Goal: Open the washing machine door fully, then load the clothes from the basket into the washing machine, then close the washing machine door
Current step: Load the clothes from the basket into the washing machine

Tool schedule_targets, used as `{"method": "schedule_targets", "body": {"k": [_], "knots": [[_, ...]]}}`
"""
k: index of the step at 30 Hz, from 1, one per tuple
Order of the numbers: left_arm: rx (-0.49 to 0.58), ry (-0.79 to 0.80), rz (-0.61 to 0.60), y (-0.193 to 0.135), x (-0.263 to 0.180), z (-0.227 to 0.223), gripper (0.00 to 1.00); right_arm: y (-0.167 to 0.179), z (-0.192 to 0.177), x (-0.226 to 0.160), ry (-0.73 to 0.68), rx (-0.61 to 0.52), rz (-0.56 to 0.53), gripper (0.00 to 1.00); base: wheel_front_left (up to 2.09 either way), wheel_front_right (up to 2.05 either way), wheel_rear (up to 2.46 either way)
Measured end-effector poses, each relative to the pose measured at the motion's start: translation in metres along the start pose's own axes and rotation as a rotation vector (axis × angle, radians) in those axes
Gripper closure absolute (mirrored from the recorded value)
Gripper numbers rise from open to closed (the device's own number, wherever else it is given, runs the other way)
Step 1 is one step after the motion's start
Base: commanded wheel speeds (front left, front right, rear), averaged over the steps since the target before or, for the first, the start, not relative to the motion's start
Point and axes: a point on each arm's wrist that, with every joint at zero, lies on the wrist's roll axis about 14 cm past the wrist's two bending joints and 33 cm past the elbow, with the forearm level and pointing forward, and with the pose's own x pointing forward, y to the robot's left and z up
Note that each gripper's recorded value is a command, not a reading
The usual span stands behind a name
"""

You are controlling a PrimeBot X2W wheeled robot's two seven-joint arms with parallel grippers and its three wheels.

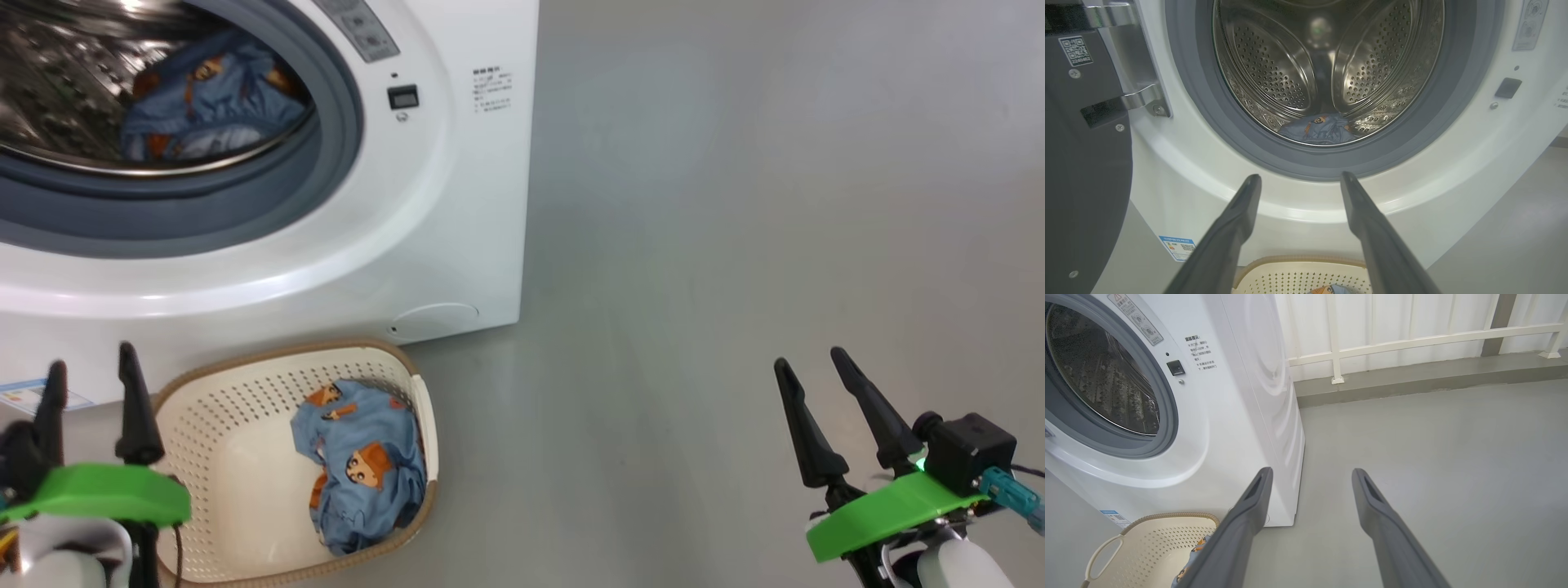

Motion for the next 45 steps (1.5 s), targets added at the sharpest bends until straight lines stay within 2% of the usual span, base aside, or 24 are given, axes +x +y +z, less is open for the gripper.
{"method": "schedule_targets", "body": {"k": [22,33,45], "knots": [[0.013,-0.015,0.068,0.021,-0.076,0.009,0.0,0.002,0.01,-0.02,-0.02,-0.009,0.028,0.0,0.0,0.0,0.0],[0.013,-0.017,0.091,0.027,-0.1,0.01,0.0,0.003,0.013,-0.029,-0.03,-0.011,0.032,0.0,0.0,0.0,0.0],[0.002,-0.031,0.094,0.024,-0.106,0.013,0.0,0.001,0.008,-0.035,-0.018,-0.009,0.025,0.0,0.0,0.0,0.0]]}}
